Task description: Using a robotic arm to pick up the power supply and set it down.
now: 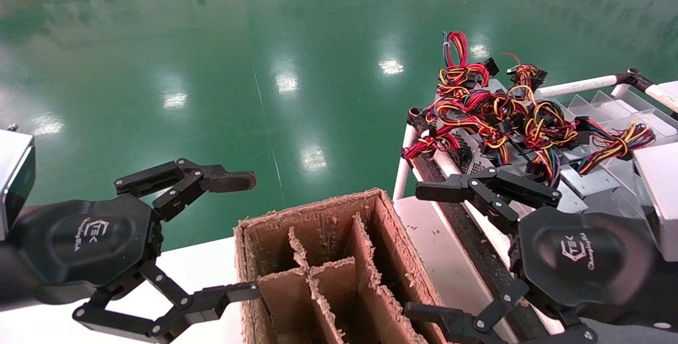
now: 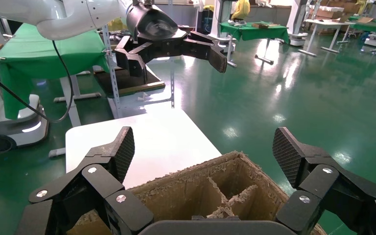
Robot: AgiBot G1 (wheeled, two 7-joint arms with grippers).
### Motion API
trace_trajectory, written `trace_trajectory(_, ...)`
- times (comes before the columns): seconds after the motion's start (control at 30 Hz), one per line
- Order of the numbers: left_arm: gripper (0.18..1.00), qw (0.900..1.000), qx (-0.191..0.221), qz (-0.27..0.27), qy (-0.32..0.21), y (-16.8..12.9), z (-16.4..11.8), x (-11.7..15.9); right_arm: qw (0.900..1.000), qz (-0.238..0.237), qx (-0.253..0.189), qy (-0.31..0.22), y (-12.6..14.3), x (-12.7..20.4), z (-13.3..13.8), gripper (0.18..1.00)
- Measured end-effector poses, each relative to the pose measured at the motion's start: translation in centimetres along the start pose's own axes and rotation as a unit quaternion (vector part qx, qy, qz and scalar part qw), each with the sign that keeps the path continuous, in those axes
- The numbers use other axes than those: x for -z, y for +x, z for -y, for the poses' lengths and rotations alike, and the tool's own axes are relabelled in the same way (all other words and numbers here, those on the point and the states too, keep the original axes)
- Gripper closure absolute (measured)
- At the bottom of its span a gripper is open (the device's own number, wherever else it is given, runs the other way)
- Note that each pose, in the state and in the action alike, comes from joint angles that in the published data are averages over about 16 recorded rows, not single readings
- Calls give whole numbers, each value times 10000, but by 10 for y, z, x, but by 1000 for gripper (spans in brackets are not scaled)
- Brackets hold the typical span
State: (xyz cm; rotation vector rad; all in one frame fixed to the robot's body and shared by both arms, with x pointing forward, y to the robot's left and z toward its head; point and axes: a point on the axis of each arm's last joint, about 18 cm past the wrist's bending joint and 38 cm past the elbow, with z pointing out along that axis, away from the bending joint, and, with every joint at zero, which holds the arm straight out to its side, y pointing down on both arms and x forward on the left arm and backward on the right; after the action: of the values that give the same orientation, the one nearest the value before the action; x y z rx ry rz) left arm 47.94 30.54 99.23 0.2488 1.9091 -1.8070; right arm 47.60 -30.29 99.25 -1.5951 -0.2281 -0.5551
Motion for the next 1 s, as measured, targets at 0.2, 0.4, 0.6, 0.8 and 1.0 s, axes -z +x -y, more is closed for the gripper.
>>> trace_trajectory(0.2, 184, 10000, 0, 0, 0, 0, 0, 0, 10000, 0, 0, 0, 0, 0, 0, 178)
trace_trajectory(0.4, 184, 10000, 0, 0, 0, 0, 0, 0, 10000, 0, 0, 0, 0, 0, 0, 178)
trace_trajectory(0.6, 184, 10000, 0, 0, 0, 0, 0, 0, 10000, 0, 0, 0, 0, 0, 0, 178)
trace_trajectory(0.8, 184, 10000, 0, 0, 0, 0, 0, 0, 10000, 0, 0, 0, 0, 0, 0, 178)
trace_trajectory(1.0, 184, 10000, 0, 0, 0, 0, 0, 0, 10000, 0, 0, 0, 0, 0, 0, 178)
